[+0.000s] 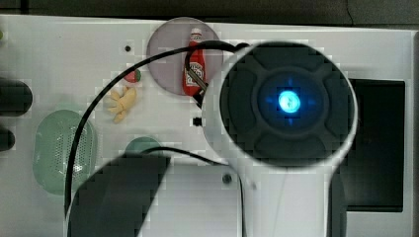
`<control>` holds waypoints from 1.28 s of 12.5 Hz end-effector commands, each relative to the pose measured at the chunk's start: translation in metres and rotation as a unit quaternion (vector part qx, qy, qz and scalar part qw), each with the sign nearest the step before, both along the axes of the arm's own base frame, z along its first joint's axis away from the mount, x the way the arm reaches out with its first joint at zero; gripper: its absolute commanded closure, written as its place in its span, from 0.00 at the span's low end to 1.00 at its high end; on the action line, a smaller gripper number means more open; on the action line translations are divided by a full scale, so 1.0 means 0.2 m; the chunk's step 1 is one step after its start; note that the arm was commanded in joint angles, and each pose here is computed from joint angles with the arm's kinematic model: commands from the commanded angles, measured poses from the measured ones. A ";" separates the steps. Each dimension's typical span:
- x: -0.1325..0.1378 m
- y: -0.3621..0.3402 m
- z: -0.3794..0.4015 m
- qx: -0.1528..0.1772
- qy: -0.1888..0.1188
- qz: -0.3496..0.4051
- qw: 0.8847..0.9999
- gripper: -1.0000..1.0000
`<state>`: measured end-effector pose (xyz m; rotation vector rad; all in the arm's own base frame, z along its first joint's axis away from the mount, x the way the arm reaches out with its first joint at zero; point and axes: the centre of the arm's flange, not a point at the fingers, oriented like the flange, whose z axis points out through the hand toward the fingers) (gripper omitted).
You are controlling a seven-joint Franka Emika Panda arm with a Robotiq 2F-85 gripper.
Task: Pick ketchup from plate and place it on table.
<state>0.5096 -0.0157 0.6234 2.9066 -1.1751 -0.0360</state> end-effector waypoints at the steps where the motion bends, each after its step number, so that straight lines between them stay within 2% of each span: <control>1: 0.18 0.11 -0.35 0.008 0.042 0.046 0.998 0.00; 7: 0.45 0.18 -0.82 0.025 0.042 0.151 0.987 0.00; 10: 0.58 0.18 -1.07 0.031 0.018 0.228 0.973 0.00; 14: 0.72 0.20 -1.38 0.029 -0.027 0.340 0.940 0.00; 16: 0.76 0.22 -1.53 0.029 -0.037 0.356 0.933 0.00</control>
